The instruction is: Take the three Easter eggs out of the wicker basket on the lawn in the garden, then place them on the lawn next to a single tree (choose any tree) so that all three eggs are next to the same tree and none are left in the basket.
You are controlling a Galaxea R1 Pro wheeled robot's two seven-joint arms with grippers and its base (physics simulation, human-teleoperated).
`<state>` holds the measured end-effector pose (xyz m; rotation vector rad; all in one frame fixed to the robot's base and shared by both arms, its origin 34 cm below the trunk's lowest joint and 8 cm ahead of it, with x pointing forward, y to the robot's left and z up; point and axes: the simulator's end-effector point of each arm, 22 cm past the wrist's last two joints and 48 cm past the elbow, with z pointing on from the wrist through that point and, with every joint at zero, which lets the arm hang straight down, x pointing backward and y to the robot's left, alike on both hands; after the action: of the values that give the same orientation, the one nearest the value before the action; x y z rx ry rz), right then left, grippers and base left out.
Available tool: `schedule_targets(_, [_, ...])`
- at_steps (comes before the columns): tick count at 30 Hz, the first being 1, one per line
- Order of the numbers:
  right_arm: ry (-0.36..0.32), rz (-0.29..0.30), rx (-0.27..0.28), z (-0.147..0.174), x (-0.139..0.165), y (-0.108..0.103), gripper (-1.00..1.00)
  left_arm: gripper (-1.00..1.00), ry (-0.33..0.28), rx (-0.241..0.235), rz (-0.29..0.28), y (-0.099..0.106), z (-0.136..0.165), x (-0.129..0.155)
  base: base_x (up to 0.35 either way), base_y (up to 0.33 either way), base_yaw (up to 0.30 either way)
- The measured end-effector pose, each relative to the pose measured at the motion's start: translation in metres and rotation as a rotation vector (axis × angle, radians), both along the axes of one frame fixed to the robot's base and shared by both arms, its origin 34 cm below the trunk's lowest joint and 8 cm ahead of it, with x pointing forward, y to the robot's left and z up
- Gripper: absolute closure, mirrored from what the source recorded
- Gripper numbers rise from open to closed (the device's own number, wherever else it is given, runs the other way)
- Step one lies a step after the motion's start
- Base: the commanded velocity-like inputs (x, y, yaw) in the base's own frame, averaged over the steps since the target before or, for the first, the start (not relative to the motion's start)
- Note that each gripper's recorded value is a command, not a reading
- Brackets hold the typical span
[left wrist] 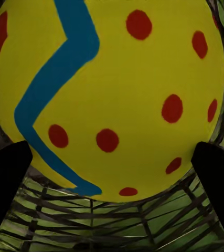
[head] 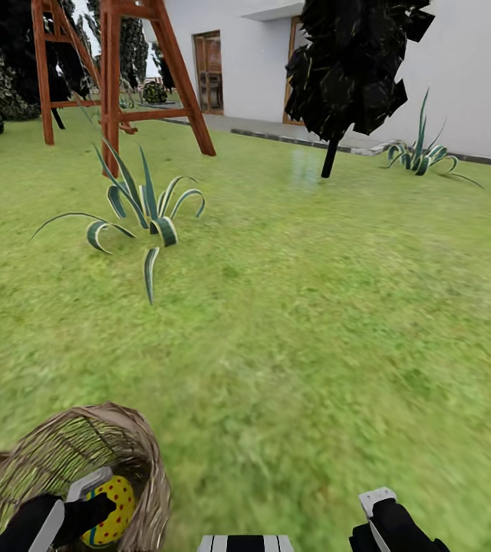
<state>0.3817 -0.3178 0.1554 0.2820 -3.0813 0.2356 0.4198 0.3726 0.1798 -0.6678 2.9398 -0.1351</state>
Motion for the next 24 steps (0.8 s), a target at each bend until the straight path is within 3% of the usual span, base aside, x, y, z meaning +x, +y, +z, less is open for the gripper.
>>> schedule_targets(24, [-0.097,-0.011,0.007,0.033,0.032,0.000,-1.00,1.00,-0.099,-0.002,-0.001,-0.002,0.037,0.030,0.000,0.000,0.012])
